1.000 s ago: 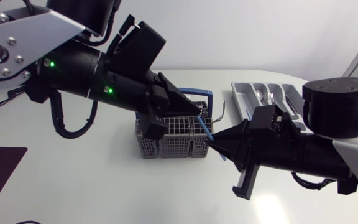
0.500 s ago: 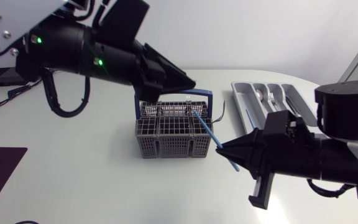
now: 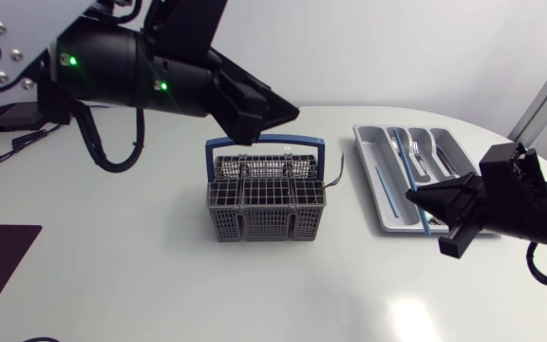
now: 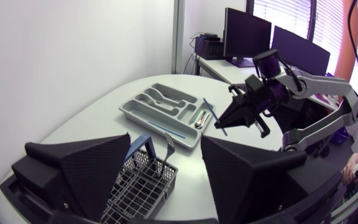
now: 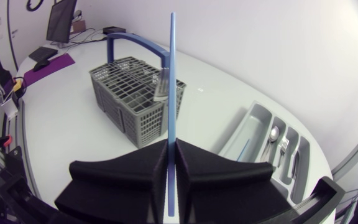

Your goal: Unload the cutlery basket into the drawer organizer.

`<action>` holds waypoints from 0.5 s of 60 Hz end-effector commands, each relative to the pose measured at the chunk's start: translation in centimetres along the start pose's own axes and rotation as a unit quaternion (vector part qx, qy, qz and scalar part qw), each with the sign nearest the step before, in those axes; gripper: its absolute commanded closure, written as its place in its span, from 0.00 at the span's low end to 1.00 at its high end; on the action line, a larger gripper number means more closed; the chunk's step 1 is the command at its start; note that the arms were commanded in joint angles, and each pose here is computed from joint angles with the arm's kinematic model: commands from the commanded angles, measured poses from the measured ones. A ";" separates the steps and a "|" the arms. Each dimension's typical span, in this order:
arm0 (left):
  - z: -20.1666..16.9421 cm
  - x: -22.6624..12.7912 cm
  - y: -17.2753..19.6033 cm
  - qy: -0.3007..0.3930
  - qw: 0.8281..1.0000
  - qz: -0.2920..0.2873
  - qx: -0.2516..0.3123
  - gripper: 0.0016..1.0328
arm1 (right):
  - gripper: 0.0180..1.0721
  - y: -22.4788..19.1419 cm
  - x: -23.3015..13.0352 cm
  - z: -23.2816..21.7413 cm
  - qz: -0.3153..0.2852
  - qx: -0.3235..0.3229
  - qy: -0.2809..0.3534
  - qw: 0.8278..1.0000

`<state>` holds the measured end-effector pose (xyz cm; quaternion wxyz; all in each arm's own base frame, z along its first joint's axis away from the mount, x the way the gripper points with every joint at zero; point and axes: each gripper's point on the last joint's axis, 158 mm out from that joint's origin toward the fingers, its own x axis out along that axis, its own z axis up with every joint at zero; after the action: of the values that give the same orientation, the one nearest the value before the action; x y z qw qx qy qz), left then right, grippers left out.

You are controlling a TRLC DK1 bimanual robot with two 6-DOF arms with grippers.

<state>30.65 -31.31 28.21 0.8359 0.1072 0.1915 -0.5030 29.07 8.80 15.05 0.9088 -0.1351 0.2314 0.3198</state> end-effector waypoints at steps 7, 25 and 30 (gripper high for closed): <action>-3.2 1.9 0.0 0.038 0.999 0.006 0.023 0.05 | 0.94 -5.2 1.9 -0.1 -0.042 0.069 0.012 0.997; -7.6 3.3 0.2 0.098 0.992 0.044 0.073 0.05 | 0.94 -11.0 8.5 -3.1 -0.109 0.169 0.097 0.975; -8.8 3.6 0.1 0.112 0.988 0.051 0.091 0.05 | 0.94 -11.8 10.5 -4.3 -0.118 0.193 0.123 0.966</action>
<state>30.80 -30.85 21.08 0.8328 0.2198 0.2224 -0.4568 41.08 3.30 8.74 0.9189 -0.0461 0.3586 0.1576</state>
